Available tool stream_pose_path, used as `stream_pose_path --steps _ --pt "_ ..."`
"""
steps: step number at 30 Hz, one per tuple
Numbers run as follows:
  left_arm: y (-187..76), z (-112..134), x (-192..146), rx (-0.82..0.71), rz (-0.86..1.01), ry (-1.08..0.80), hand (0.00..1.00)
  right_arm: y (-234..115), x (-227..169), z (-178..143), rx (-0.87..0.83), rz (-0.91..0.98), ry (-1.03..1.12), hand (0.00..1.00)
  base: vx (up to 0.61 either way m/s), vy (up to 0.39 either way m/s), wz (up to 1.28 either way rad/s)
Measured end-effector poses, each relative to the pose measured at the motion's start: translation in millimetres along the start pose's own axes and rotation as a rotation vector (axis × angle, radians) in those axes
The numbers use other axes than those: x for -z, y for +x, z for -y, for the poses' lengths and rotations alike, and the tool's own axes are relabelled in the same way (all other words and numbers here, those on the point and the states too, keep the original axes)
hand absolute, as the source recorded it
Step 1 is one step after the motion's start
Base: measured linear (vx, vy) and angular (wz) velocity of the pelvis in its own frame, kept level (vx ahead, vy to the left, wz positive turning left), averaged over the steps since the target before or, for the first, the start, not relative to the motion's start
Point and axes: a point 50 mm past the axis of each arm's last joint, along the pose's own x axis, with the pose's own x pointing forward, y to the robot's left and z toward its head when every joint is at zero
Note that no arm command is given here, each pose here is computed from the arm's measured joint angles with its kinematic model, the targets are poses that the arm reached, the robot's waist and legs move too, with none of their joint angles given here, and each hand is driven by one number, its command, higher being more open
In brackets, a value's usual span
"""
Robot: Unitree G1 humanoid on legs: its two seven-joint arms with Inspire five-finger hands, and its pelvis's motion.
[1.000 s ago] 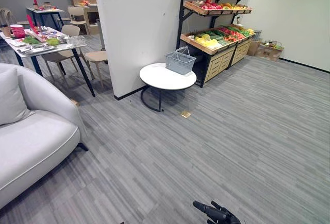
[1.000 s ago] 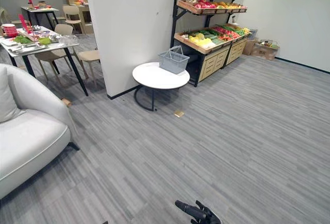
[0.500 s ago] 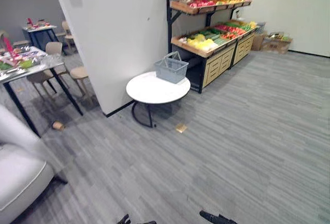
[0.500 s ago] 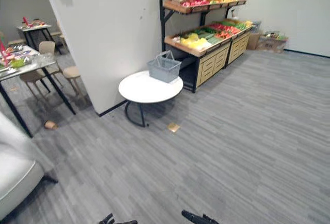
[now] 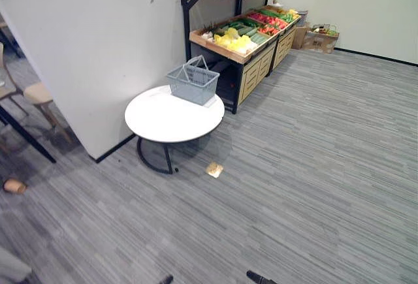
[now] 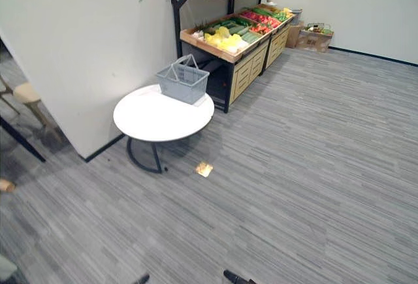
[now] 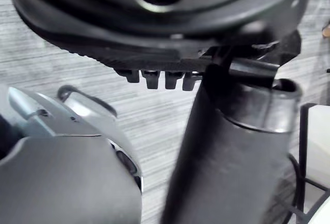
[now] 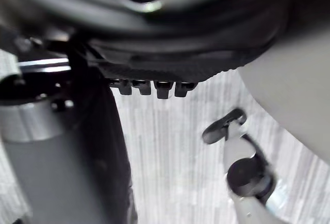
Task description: Pick vegetable in the basket
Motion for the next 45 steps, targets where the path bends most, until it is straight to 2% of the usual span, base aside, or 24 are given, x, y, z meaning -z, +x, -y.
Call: stream_pose_path --steps 7,11,15,17,19,21,24,26,28,31,34,36,38,40,43,45 --pt "-1 2 8 0.011 -0.036 0.079 1.00 -1 -26 -4 -0.060 0.122 0.029 1.00 0.43 0.069 -0.03" --pt "7 25 -4 0.063 -0.001 0.053 1.00 -1 -39 -3 -0.058 0.195 0.113 1.00 0.37 -0.134 0.32" --pt "7 43 0 0.121 0.043 -0.061 1.00 -4 -24 9 0.034 0.144 0.103 1.00 0.63 -0.267 0.22" --pt "10 56 -5 0.169 0.064 -0.079 1.00 -6 -29 17 0.053 0.130 0.090 1.00 0.72 -0.359 -0.06" --pt "3 42 4 0.125 0.083 -0.104 1.00 -15 -14 36 0.086 0.089 0.099 1.00 0.57 -0.341 -0.04" --pt "2 41 10 0.107 0.072 -0.140 1.00 -18 -12 43 0.100 0.071 0.114 1.00 0.47 -0.199 -0.19" --pt "4 39 4 0.099 0.072 -0.138 1.00 -11 -9 33 0.091 0.016 0.090 1.00 0.66 -0.286 -0.45" --pt "5 31 -15 0.107 0.128 -0.121 1.00 -9 0 28 0.084 -0.027 0.040 1.00 0.67 -0.249 -0.43" --pt "6 34 -20 0.128 0.145 -0.109 1.00 -9 -4 28 0.083 -0.015 -0.005 1.00 0.45 -0.096 -0.47" --pt "6 38 -14 0.141 0.117 -0.092 1.00 -6 -27 19 0.056 0.065 -0.101 1.00 0.44 0.013 -0.60" --pt "4 30 -5 0.094 0.075 -0.099 1.00 -3 -37 8 0.009 0.092 -0.162 1.00 0.59 0.101 -0.38" --pt "2 23 1 0.066 0.057 -0.097 1.00 -1 -33 1 -0.014 0.081 -0.193 1.00 0.65 0.114 -0.16" --pt "4 23 -8 0.065 0.069 -0.050 1.00 2 -28 -8 -0.043 0.067 -0.198 1.00 0.59 0.100 0.16" --pt "1 10 -2 0.019 0.037 -0.042 1.00 5 -11 -22 -0.096 0.027 -0.217 1.00 0.51 0.201 0.00" --pt "-9 -7 25 -0.018 -0.051 0.003 1.00 -1 1 -3 -0.062 -0.031 -0.262 1.00 0.45 0.271 -0.08" --pt "-7 -14 11 -0.025 -0.033 0.038 1.00 -3 7 1 -0.048 -0.029 -0.231 1.00 0.41 0.174 0.57"
